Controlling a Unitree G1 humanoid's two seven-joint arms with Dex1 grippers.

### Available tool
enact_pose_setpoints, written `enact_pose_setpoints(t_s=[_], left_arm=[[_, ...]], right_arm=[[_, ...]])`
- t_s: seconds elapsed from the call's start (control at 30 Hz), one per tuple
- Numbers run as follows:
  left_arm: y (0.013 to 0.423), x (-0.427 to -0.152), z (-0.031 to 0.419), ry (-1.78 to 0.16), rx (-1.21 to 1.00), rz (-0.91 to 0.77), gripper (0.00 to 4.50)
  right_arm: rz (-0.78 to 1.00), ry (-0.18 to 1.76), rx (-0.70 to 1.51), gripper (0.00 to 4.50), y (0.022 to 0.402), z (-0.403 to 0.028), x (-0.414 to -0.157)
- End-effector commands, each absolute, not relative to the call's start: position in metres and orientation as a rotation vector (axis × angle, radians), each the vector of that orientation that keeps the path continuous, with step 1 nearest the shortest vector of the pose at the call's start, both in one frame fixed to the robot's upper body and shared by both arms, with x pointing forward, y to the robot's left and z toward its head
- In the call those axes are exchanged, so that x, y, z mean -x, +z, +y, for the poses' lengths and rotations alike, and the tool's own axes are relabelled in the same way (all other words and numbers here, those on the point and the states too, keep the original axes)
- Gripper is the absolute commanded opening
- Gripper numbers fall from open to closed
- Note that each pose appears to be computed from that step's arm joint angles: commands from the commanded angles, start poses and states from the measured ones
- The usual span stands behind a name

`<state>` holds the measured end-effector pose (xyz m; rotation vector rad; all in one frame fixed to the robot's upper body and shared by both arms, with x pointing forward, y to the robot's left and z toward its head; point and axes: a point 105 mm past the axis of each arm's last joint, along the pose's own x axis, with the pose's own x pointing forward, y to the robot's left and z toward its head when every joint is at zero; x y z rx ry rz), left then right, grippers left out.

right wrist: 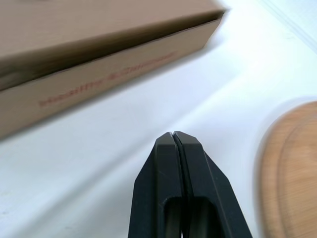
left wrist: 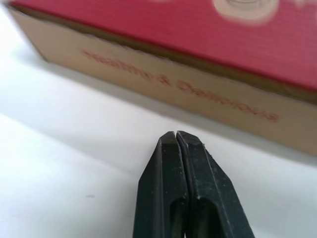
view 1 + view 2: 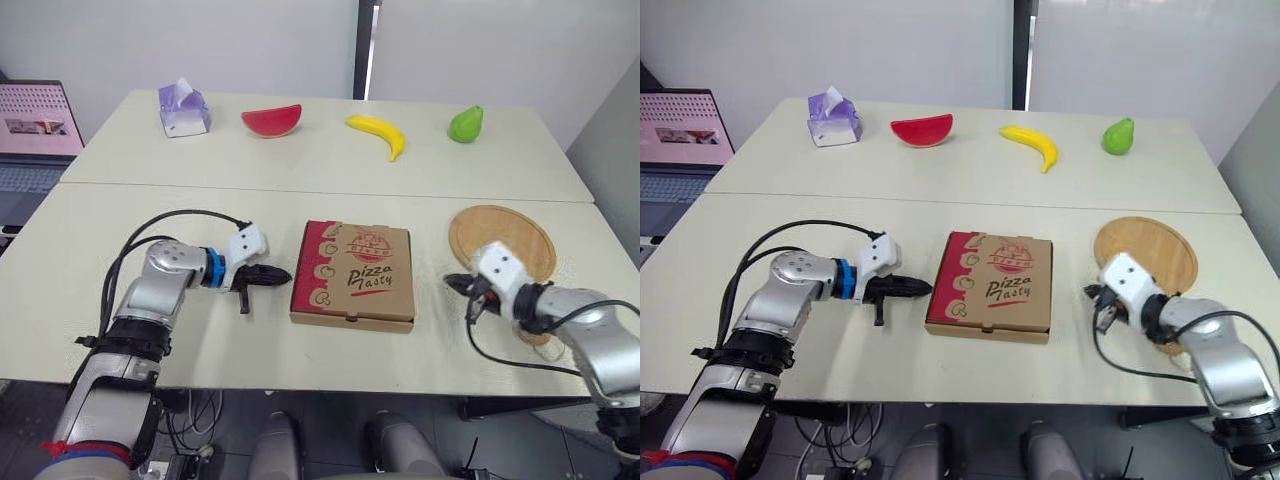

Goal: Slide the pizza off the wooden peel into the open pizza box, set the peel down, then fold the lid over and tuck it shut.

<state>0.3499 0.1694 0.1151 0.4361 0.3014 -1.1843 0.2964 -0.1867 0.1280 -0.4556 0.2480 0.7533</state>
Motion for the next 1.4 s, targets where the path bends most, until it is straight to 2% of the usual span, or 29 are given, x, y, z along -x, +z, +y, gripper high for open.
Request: enact_pose_setpoints(t_s=[0.03,0.13,0.27,0.57,1.07,1.4], left_arm=[[0.161,-0.349,0.157,-1.263,-0.399,0.111,0.00],[0.167,-0.338,0.144,-1.357,-0.393,0.080,0.00],[0.151,-0.329,0.126,-1.417,-0.418,0.104,0.00],[0.101,-0.330,0.124,-1.358,-0.560,0.263,0.00],[0.106,-0.383,0.120,-1.179,-0.649,0.257,0.00],[0.110,-0.397,0.112,-1.150,-0.613,0.242,0.00]], right_arm=[[0.100,0.920,0.331,0.03,0.159,-0.164,-0.280],[0.110,1.012,0.289,0.03,0.156,-0.148,-0.269],[0.159,1.027,0.299,0.03,0.137,-0.131,-0.268],[0.333,1.015,0.356,0.03,0.084,-0.123,-0.269],[0.261,0.776,0.347,0.03,0.099,-0.139,-0.341],[0.277,0.705,0.348,0.03,0.105,-0.134,-0.383]])
